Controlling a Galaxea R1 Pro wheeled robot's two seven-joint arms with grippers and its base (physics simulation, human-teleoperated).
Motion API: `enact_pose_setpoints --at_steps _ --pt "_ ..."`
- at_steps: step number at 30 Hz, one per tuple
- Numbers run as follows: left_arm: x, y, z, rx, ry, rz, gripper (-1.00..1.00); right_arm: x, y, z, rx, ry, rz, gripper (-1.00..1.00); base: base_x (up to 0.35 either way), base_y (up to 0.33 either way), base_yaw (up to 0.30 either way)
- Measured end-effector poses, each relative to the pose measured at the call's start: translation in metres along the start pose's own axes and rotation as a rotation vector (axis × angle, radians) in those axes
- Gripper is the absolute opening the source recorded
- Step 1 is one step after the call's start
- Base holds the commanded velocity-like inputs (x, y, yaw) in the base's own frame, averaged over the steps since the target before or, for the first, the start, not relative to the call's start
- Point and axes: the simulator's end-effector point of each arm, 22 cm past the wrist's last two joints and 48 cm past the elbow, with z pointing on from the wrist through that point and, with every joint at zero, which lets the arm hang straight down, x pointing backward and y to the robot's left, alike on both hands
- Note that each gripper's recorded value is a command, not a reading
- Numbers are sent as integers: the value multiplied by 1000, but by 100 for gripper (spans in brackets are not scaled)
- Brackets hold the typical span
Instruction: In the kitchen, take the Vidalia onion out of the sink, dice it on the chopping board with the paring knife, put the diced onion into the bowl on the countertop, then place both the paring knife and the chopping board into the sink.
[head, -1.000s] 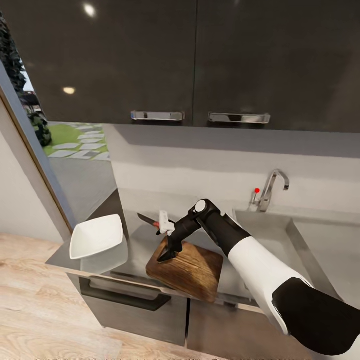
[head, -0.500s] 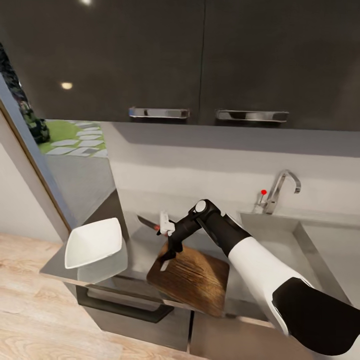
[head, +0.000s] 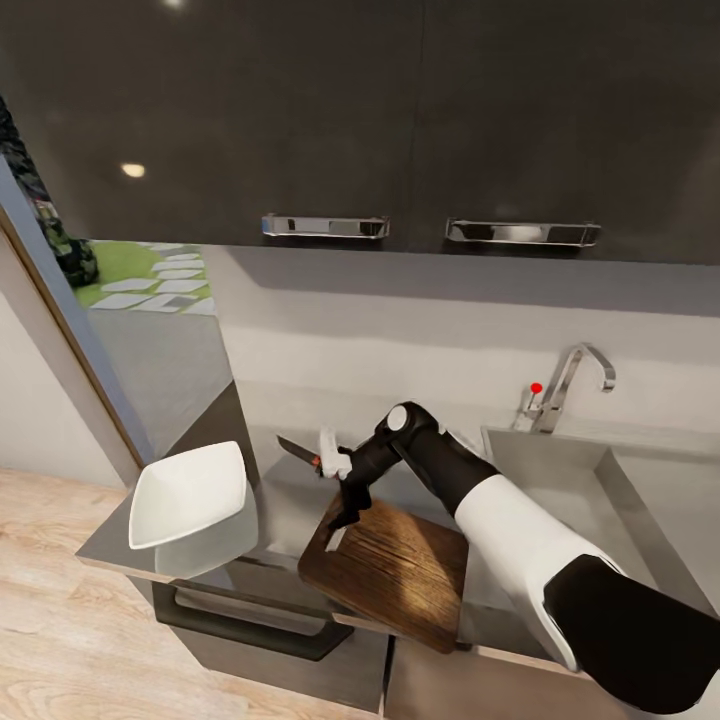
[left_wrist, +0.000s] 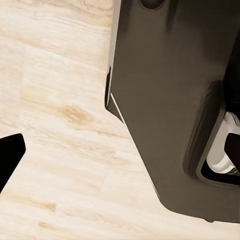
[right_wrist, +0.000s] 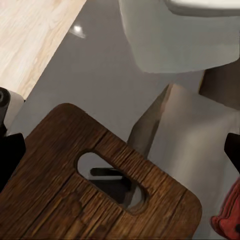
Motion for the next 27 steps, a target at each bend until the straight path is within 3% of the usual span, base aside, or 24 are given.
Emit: enact_pose_setpoints --at_steps 3,10,27 --pt "0 0 0 0 0 0 100 8 7 6 -25 57 -44 100 0 0 0" --pt "0 0 0 1 0 0 100 16 25 13 -92 117 -99 100 0 0 0" --pt "0 0 0 1 0 0 100 18 28 14 -103 127 -114 100 40 -31 0"
